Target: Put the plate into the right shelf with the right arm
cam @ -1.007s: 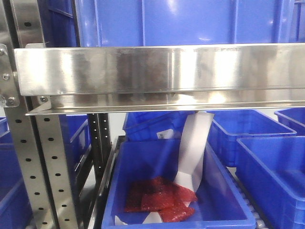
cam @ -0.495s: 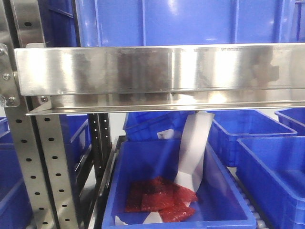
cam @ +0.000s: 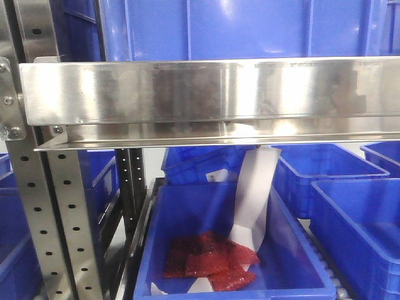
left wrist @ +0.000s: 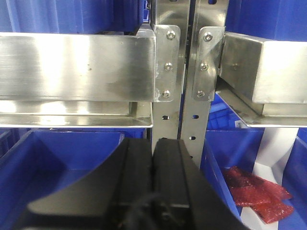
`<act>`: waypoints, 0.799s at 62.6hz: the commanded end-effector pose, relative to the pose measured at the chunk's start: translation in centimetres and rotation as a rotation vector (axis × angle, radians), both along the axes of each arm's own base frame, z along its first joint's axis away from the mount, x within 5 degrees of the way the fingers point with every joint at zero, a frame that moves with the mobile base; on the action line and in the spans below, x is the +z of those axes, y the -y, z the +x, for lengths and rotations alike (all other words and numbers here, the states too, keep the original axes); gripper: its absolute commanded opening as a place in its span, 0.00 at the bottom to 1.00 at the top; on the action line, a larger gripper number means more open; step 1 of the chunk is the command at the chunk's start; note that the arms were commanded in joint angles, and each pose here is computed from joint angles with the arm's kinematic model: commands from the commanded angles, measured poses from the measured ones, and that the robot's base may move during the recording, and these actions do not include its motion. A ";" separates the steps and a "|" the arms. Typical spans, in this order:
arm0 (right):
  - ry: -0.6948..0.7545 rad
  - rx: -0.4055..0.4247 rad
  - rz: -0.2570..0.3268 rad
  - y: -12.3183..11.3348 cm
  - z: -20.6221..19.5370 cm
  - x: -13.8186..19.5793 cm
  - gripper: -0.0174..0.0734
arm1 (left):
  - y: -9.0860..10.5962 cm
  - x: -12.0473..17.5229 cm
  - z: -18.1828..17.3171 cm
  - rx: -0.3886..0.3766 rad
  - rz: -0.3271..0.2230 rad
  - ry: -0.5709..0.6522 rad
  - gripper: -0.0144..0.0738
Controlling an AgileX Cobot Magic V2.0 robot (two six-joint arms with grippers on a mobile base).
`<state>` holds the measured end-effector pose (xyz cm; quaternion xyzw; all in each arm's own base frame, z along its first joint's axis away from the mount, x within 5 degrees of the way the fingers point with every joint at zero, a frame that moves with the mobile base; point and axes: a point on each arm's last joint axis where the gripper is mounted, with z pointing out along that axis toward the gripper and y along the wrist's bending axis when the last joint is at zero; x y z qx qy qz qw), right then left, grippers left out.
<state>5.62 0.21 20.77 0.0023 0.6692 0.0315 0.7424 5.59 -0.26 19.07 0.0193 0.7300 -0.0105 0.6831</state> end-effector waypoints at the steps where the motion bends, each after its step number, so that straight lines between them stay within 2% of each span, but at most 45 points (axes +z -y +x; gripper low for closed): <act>1: 0.096 -0.012 0.005 0.1 -0.2 1.0 0.25 | 0.0 0.5 0.0 -0.001 -0.004 0.077 0.11; 50: 0.096 -0.012 0.005 0.1 -0.2 1.0 0.25 | 0.0 0.5 0.0 -0.001 -0.004 0.077 0.11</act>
